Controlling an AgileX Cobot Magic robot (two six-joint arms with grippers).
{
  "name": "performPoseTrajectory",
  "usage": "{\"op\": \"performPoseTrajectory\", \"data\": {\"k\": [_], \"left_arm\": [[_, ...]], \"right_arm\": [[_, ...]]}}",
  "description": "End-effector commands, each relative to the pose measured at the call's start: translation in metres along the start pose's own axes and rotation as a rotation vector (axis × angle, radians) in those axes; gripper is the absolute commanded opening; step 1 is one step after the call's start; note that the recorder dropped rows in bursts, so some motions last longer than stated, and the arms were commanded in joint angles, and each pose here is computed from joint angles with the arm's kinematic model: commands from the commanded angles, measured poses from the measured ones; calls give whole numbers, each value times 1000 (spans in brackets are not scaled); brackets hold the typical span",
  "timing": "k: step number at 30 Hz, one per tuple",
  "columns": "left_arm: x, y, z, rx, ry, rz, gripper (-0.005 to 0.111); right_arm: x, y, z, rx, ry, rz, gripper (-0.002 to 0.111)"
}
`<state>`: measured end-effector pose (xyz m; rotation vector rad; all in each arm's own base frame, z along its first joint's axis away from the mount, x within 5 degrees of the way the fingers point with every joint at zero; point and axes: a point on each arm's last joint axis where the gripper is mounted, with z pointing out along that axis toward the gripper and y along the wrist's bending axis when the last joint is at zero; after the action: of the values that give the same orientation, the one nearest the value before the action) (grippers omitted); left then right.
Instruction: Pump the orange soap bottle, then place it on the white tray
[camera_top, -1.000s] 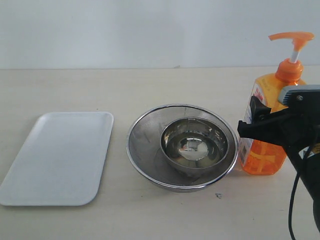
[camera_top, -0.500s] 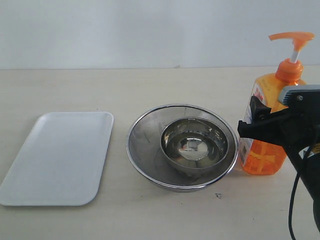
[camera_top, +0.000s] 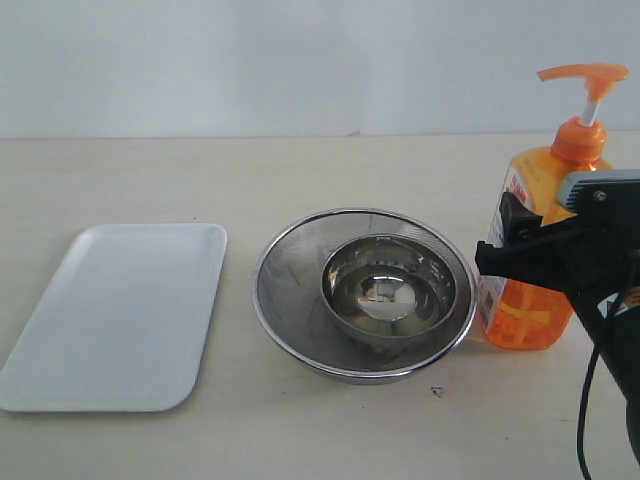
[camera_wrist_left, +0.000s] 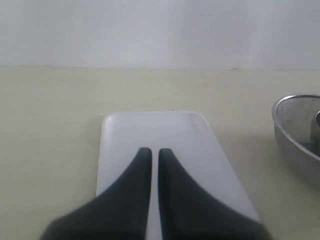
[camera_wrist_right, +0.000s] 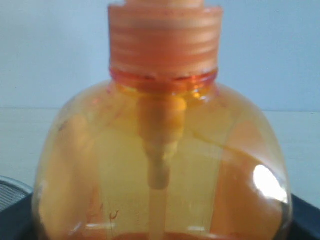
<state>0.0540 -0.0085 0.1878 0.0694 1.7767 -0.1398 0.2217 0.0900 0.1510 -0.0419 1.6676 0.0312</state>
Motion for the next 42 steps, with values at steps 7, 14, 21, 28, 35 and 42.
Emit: {"op": "performPoseTrajectory", "data": {"k": [7,14,21,28,35,42], "left_arm": [[6,-2,0,21,49,13,5],[6,-2,0,21,49,13,5],[5,1,0,-36,46,-11,5],[5,0,0,-23,43,-9,5],[5,0,0,-23,43,-7,5],[5,0,0,-23,43,-7,5]], "right_arm": [[6,1,-1,-16,53,-11,0],[6,1,-1,-16,53,-11,0],[6,1,-1,-16,53,-11,0],[6,1,-1,-16,53,-11,0],[6,1,-1,-16,53,-11,0],[6,1,-1,-16,53,-11,0]]}}
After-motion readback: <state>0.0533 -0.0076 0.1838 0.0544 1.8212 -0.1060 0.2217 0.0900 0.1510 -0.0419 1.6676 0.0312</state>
